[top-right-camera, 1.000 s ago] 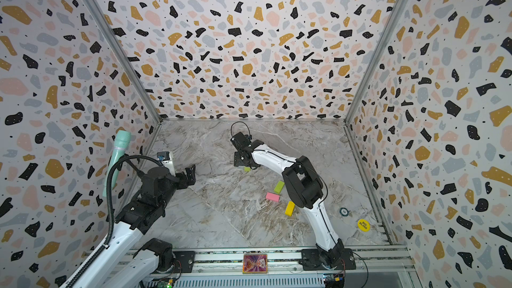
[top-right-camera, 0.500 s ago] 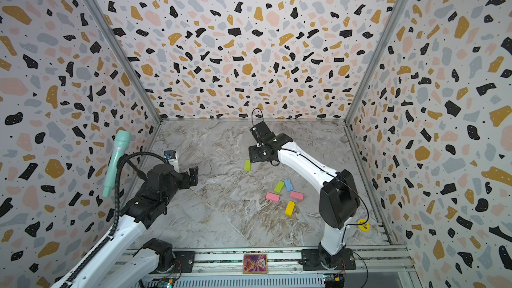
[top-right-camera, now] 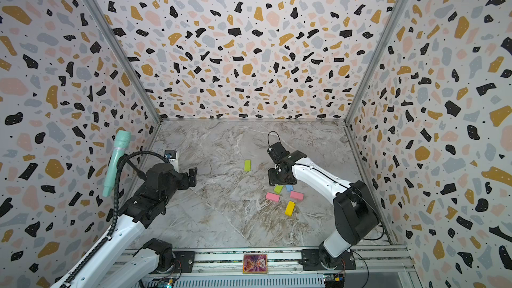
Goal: Assemble the letter t with building blocks
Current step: Pick up the building block from the center of the board.
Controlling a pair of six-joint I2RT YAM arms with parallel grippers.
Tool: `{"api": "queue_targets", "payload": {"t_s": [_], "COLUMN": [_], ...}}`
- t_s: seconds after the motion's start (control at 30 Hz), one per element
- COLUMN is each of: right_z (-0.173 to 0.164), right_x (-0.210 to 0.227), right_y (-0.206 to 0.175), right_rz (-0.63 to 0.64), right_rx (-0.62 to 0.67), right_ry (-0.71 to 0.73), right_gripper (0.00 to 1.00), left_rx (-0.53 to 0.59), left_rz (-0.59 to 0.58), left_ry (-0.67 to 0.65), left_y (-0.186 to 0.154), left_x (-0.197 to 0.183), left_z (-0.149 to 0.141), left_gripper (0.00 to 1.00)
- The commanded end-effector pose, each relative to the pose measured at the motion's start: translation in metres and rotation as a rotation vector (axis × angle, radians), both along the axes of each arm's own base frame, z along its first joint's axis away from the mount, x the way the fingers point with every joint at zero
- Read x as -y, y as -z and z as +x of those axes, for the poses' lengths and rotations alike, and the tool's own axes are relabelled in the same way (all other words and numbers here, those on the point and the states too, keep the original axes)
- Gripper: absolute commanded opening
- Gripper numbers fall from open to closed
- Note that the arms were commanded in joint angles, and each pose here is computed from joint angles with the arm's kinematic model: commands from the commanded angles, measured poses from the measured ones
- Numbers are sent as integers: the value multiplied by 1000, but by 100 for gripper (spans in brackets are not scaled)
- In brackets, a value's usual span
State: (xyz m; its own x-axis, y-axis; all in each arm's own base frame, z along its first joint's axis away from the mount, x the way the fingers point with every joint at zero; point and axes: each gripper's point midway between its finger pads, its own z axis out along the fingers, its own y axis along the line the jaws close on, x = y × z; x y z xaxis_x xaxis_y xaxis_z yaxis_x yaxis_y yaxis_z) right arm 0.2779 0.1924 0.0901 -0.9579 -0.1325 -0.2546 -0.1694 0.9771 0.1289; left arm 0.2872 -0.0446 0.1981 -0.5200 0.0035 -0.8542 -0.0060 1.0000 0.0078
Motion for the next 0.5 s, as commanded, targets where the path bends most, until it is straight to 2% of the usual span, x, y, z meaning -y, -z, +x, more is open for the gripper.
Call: {"api": "queue_targets", "payload": {"t_s": [0.0,0.27,0.47], "right_z": [1,5,13], "right_x": [-2,0,1], "right_y": [6,33,54], "right_rz": [50,56,41], "right_rx": [-3,-17,-24], "right_ry": [44,95,136], "right_gripper": [60,54,54], "left_rx": [32,35,35], "left_rz": [2,-11,-28], "left_ry": [-7,-8,-20], "left_y": [-17,-15,-12], "left_x": [-2,-1,-2], "left_z": [-1,-3,-3], "left_gripper": [100,100,99]}}
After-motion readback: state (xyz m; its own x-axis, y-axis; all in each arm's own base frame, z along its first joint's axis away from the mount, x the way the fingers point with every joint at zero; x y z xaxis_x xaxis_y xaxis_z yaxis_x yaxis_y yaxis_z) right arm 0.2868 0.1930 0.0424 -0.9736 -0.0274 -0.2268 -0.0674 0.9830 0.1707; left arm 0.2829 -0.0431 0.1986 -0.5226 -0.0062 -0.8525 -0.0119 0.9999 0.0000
